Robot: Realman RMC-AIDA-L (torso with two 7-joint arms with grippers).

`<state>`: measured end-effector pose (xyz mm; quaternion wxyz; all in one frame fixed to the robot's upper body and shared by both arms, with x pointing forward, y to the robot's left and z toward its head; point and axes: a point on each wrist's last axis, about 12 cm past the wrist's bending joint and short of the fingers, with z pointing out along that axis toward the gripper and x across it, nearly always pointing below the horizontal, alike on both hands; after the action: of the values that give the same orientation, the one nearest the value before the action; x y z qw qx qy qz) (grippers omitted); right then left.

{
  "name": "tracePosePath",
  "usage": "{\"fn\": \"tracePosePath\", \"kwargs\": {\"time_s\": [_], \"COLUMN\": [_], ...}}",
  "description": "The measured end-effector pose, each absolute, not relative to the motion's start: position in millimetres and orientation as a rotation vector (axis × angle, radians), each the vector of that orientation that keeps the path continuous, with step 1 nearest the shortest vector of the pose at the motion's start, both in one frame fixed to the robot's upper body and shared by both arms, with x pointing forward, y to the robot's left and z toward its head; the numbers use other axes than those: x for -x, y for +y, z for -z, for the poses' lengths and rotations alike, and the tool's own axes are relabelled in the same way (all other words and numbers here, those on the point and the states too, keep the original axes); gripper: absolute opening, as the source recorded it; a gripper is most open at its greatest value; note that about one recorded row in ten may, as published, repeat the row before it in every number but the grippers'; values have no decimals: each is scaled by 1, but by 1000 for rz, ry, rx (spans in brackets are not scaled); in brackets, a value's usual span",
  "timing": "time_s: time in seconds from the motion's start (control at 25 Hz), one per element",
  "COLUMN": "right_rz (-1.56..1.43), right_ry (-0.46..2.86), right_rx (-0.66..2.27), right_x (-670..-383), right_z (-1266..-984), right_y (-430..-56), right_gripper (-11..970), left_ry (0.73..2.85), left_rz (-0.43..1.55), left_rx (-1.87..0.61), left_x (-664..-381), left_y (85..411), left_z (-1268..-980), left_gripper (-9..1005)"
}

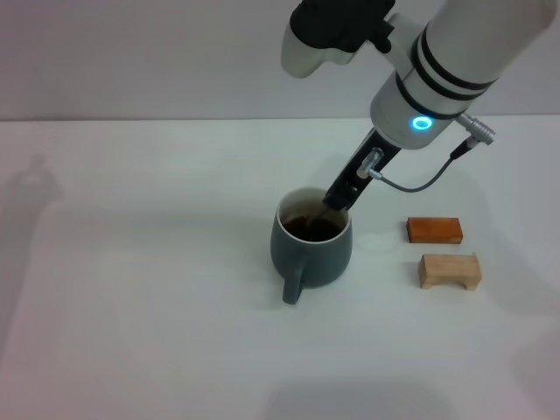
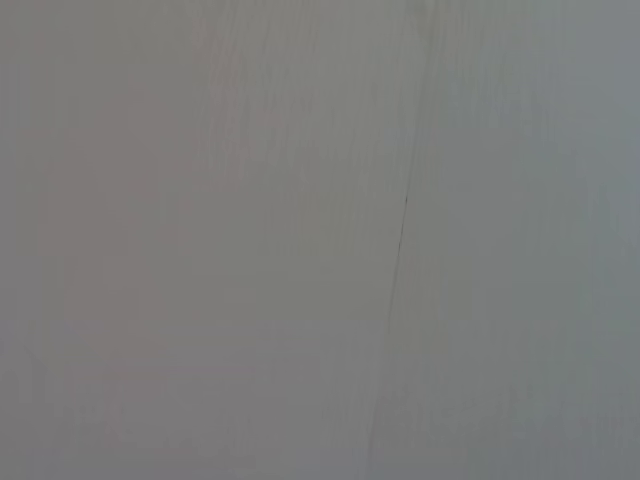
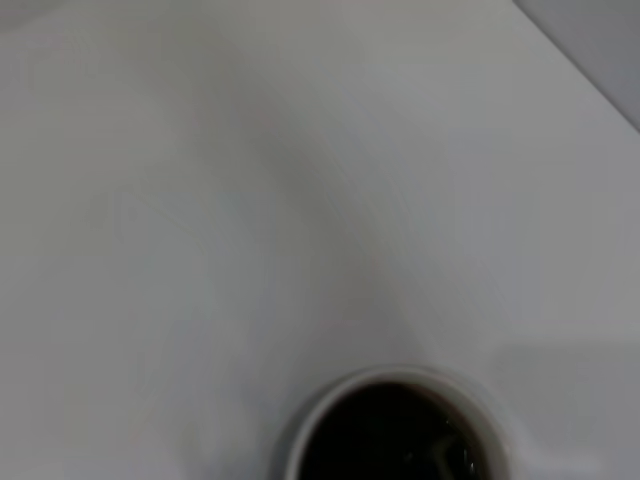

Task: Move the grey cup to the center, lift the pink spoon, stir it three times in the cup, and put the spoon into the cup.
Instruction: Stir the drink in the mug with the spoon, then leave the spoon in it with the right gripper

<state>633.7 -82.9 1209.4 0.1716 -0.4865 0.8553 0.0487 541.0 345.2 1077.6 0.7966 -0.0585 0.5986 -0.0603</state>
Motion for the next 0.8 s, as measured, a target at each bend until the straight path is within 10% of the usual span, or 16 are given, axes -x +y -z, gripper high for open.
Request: {"fn": "tracePosePath", "kwargs": {"time_s": [0.8], "right_rz": [-185], "right_ry": [2431], "right_rx": [1429], "right_x": [-630], "right_z": [-1212], "right_y": [-74], "right_gripper": [144], "left_ry": [1278], "left_rz": [131], "left_rx": [131], "left_x": [-540], "left_y": [346], "left_z": [-1078], "left_gripper": [-2]}}
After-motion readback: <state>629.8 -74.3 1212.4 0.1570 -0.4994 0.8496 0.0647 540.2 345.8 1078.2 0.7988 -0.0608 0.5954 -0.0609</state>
